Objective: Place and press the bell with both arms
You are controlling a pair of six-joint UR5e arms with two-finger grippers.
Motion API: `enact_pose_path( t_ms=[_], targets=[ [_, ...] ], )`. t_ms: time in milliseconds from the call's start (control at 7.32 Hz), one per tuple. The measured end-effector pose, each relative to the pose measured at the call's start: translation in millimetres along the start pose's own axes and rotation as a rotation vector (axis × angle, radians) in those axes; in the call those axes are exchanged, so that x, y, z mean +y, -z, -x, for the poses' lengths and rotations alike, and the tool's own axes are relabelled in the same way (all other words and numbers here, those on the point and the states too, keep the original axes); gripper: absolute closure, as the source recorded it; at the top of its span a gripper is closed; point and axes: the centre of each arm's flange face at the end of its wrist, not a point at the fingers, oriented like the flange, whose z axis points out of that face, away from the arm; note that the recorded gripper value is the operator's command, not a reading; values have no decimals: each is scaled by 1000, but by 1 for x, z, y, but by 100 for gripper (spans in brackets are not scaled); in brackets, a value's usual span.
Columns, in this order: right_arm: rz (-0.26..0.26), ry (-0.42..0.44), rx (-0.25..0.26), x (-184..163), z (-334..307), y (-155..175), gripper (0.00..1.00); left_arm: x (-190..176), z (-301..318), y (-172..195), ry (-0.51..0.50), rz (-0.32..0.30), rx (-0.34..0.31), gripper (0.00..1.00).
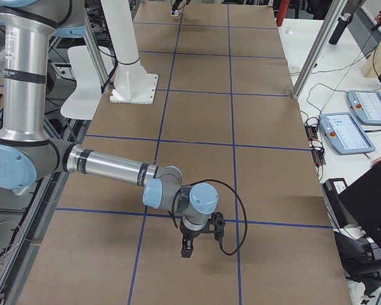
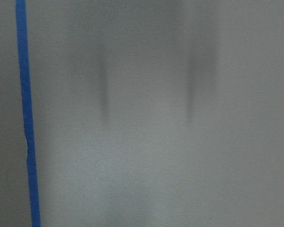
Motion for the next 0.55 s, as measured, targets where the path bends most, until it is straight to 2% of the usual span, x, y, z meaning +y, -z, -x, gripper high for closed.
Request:
enact_pose_path(
  t_ms=[546],
  targets=[
    [0,1,0,0,0,0,0,1,2,-3,2,10,-1,0]
  ],
)
